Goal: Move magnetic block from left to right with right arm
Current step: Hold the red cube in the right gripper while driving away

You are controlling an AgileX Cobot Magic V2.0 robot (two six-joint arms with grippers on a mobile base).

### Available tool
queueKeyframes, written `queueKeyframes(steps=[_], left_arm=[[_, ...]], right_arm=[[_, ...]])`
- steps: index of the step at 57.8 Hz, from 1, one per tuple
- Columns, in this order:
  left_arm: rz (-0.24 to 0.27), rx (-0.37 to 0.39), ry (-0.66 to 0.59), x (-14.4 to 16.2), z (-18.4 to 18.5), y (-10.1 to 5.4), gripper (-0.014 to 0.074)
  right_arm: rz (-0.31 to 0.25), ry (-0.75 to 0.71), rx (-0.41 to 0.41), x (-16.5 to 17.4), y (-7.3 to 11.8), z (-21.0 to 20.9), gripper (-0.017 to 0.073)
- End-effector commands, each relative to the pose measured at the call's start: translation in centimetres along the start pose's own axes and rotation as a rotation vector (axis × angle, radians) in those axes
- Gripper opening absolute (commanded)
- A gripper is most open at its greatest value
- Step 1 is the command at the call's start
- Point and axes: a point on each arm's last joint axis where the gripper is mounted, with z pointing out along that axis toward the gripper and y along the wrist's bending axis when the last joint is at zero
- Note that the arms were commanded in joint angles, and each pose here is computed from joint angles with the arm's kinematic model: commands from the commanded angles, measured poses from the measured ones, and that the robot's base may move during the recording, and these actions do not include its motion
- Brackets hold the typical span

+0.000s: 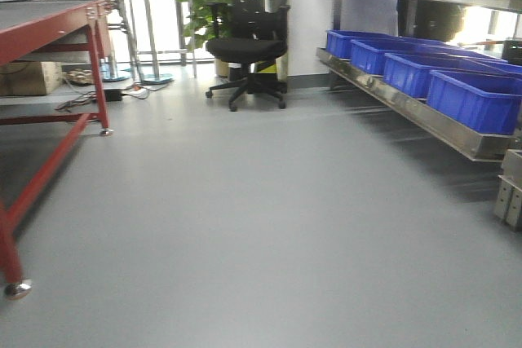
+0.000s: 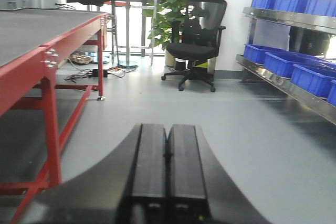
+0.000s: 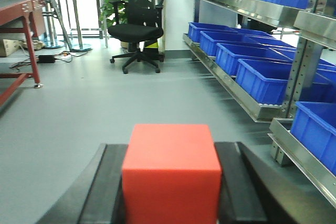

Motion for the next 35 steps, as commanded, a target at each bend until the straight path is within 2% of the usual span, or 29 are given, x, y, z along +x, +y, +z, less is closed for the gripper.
queueKeyframes(steps=[1, 35], left_arm=[[-0.005, -0.003, -0.090, -0.59, -0.11, 0.05, -0.0126], [-0.005, -0.003, -0.090, -0.59, -0.11, 0.05, -0.0126]], right_arm=[[-0.013, -0.115, 0.001, -1.73, 0.06, -0.17, 0.0295], [-0.013, -0.115, 0.001, -1.73, 0.06, -0.17, 0.0295]])
